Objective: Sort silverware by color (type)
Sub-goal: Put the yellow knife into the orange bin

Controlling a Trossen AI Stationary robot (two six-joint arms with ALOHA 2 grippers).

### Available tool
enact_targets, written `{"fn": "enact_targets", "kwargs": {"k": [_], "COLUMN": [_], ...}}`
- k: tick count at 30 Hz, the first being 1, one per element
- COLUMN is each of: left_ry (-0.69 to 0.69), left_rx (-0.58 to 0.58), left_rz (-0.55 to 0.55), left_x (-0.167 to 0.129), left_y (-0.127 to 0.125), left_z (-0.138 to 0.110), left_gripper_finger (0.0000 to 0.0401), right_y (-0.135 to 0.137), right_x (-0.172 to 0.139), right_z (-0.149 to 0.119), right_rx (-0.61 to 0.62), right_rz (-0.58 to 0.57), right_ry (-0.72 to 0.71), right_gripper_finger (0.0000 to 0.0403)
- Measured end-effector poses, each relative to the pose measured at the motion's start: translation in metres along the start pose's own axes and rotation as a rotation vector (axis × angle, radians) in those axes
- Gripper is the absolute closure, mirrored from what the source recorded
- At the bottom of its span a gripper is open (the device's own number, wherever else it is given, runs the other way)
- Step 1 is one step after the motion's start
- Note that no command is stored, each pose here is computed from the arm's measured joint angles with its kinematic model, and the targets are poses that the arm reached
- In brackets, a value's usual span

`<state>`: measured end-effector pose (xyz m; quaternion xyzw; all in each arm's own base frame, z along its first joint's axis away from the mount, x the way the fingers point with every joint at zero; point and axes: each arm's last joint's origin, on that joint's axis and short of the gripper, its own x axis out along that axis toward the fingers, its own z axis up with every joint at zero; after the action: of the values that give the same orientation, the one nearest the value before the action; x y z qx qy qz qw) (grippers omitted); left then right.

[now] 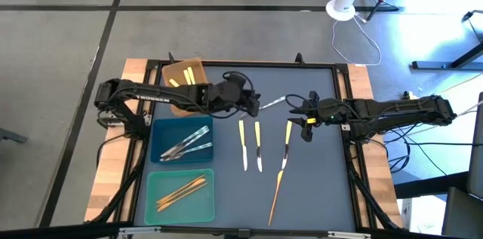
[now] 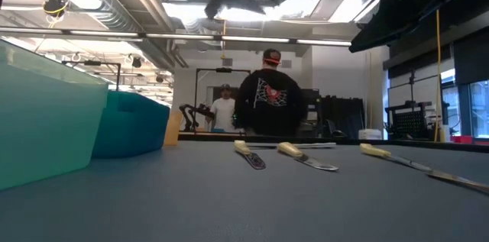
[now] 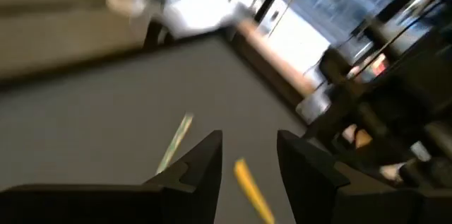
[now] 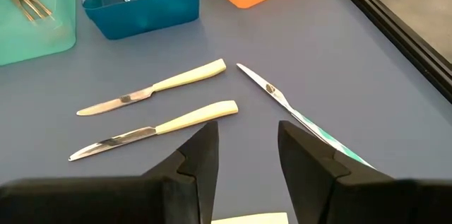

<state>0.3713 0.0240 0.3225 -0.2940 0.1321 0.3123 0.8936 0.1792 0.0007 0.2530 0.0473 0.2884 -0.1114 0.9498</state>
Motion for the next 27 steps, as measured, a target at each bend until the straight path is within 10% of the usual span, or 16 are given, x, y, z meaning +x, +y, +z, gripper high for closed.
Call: {"fn": "enact_targets", "kwargs": {"k": [18, 27], "left_ry": [0.565, 0.697], "left_rx": [-0.4, -0.392], "left_rz": [0.156, 0.252], "left_x": [0.007, 0.043], "left_y": [0.027, 0.043], "left_z": [-0.038, -0.065], "left_gripper_finger": [0.0271, 0.0271], "right_y": [0.0, 0.0], "right_x": [0.0, 0.0], "right_z": [0.0, 0.0], "right_rx": [0.003, 0.002], "right_rz": [0.0, 0.001], "right_ry": [-0.001, 0.0], "right_gripper_finger": [0.0269, 0.0269]}}
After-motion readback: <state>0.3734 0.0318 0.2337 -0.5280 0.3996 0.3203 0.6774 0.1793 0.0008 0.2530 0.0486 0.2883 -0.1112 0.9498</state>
